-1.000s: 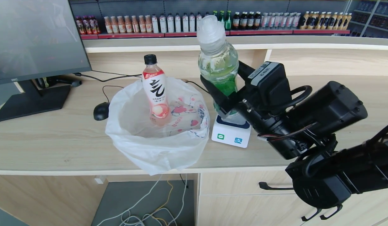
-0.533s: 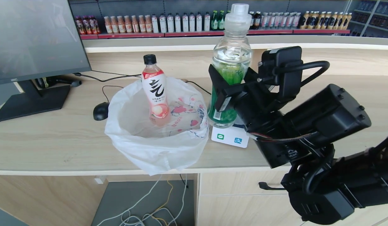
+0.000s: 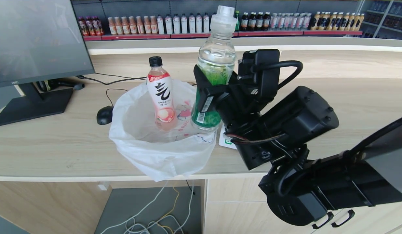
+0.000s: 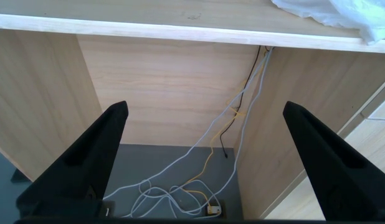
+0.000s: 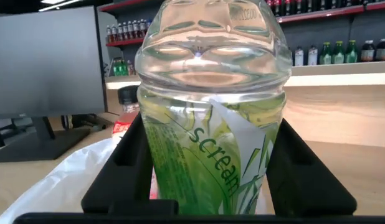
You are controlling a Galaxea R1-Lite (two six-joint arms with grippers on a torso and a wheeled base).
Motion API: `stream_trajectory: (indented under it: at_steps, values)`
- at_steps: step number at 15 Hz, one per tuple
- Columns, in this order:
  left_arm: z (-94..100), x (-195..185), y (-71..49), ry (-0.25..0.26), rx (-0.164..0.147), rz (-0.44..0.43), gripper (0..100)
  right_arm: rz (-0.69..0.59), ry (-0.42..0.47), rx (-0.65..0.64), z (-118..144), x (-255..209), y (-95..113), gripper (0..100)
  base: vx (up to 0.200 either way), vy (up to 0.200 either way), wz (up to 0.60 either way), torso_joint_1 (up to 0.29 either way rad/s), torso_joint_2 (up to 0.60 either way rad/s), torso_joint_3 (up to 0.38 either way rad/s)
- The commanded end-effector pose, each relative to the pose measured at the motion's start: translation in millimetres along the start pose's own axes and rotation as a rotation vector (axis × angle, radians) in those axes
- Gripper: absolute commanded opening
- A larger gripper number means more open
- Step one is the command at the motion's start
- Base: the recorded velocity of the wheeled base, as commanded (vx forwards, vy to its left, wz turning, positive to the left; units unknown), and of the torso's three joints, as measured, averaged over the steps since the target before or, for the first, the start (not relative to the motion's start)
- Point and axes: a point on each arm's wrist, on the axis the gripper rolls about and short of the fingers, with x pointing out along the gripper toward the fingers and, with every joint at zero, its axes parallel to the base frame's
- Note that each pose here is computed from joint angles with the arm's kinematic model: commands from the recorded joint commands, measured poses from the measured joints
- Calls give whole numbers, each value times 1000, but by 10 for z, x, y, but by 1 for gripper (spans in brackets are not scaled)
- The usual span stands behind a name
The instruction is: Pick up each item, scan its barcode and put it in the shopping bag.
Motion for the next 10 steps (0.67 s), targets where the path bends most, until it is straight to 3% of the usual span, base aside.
stream_trajectory:
  at_steps: [1,7,10]
  values:
    - [1,-1,0,-1,0,0,100,5,12,10,-110,63,53,0,0,0,0,0,0,0]
    - [1,-1,0,-1,0,0,100,24,77,29,-466,140,155,0,0,0,0,0,0,0]
    - [1,-1,0,-1,0,0,100,23,51,38,-501,240,194,0,0,0,0,0,0,0]
